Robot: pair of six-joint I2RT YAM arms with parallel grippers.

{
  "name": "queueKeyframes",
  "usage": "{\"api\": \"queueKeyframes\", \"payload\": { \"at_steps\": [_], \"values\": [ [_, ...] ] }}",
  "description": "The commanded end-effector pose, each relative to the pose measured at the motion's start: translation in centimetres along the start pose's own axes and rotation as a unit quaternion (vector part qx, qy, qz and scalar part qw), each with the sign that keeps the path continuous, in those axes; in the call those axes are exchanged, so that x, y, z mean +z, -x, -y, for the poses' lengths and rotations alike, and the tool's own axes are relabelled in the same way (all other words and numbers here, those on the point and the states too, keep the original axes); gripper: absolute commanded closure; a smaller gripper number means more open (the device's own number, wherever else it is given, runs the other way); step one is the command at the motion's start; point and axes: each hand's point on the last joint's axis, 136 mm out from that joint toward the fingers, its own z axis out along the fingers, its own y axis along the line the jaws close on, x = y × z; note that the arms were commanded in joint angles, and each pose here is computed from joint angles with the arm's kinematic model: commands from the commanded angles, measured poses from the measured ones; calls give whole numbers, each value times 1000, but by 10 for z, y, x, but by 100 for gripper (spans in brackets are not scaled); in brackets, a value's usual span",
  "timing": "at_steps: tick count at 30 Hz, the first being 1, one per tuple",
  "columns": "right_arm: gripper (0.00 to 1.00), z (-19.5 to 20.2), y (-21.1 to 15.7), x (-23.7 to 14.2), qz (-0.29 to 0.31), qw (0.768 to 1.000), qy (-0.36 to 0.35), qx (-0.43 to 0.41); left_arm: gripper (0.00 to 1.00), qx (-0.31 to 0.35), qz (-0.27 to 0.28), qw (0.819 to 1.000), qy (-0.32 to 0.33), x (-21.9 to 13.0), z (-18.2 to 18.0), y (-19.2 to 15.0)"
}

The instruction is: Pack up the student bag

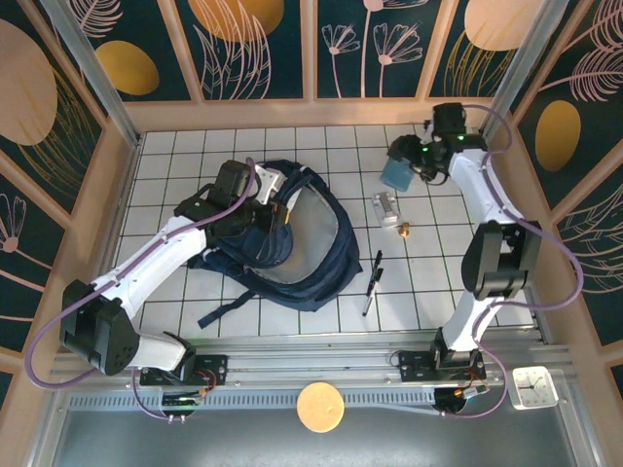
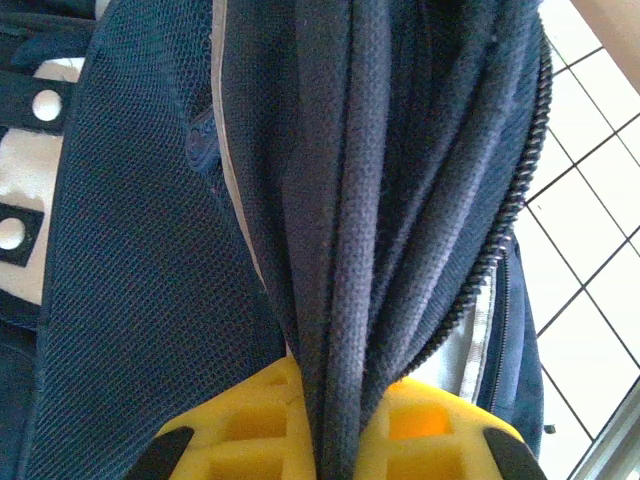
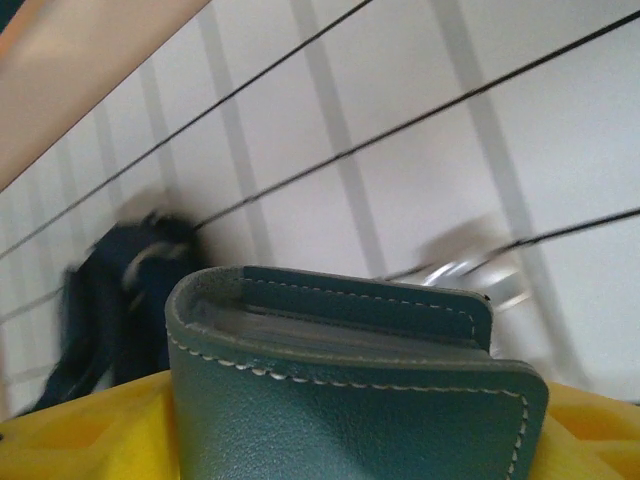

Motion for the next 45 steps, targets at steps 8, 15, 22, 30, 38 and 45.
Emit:
{"api": "queueKeyframes", "payload": {
  "at_steps": [8, 15, 22, 30, 38, 45],
  "values": [
    [28, -121, -149, 41, -152, 977, 144, 24, 100, 21, 80, 996, -40, -19, 20, 46],
    [14, -159, -175, 77, -187, 966, 180, 16, 100, 21, 83, 995, -46, -24, 23, 42],
    [1, -158, -175, 61, -176, 967, 182, 14, 100, 20, 89, 995, -49, -24, 23, 43],
    [1, -113, -153, 4, -99, 988, 115, 10, 89, 7, 75, 995, -72, -10, 27, 43],
    [1, -54, -193, -8, -123, 991, 51, 21, 1, -39, 43, 997, -51, -26, 20, 12],
    [1, -46, -234, 13, -171, 984, 44, 13, 1, -208, 60, 974, 71, -68, -24, -34]
  ]
}}
